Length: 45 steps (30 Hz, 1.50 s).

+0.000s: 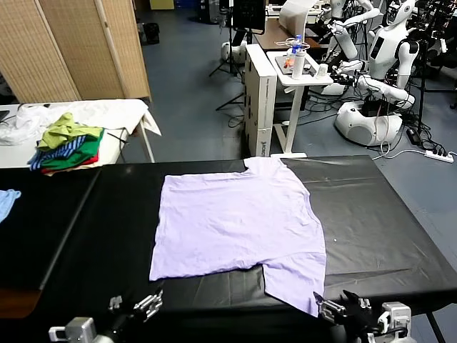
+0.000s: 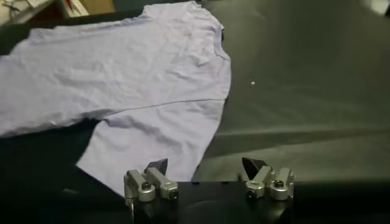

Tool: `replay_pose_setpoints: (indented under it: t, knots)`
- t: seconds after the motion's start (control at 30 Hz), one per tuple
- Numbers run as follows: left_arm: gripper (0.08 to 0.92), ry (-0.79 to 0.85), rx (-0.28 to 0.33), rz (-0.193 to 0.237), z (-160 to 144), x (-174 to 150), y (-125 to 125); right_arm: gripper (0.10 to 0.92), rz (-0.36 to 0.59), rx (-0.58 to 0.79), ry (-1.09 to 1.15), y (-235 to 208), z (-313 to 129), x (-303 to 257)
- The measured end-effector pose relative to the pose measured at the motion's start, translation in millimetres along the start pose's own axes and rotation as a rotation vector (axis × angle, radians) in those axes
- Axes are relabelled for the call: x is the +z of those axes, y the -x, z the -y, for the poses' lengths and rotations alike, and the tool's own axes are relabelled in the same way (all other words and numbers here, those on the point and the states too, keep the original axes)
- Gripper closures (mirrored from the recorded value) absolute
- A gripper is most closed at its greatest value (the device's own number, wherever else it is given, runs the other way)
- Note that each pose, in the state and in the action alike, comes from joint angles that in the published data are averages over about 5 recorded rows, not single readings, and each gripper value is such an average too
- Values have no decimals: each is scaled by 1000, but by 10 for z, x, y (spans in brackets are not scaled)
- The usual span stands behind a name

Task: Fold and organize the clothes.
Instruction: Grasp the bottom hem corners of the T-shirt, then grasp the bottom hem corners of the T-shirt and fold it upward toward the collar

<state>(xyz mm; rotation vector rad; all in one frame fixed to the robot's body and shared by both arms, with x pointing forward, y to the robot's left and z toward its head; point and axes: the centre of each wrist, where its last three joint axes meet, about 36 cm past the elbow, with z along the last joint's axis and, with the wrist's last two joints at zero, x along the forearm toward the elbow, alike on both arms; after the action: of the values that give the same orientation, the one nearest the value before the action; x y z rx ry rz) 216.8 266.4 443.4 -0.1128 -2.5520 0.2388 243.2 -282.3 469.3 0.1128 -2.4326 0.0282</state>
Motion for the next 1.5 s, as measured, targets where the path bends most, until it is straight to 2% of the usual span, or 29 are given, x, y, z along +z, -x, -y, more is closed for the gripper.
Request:
replay_pose_setpoints:
  t: [0.07, 0.23, 0.33, 0.43, 0.57, 0.67, 0.7, 0.8, 1.0, 1.2, 1.37, 1.5]
  knots:
    - [92, -1, -4, 1, -1, 8, 22, 137, -3, -3, 1, 13, -9, 11]
    - [97, -9, -23, 8, -23, 50, 134, 285, -23, -9, 10, 61, -37, 72]
    - [172, -11, -31, 9, -51, 76, 192, 373, -32, -11, 16, 65, -46, 100]
    - [325, -11, -40, 7, -80, 102, 244, 506, -39, -12, 20, 72, -46, 126]
    - [572, -13, -44, 4, -90, 131, 282, 756, -42, -17, 23, 73, -51, 141]
    - [751, -14, -42, 1, -79, 146, 286, 868, -39, -17, 22, 52, -57, 134]
    - [796, -14, -41, 0, -75, 150, 284, 880, -39, -14, 21, 37, -58, 129]
    - [855, -15, -38, -3, -59, 160, 268, 882, -42, 0, 14, -37, -74, 105]
    - [853, -5, -50, -1, -31, 150, 182, 882, -77, 17, 1, -272, -155, 104]
    - [853, 11, -84, -1, -31, 120, -7, 882, -94, -7, 7, -456, -234, 128]
    - [853, 20, -101, -8, 12, 93, -225, 882, -8, -59, 30, -444, -207, 83]
    - [853, 17, -109, 22, 54, 49, -311, 882, 121, -107, 41, -327, -150, -11]
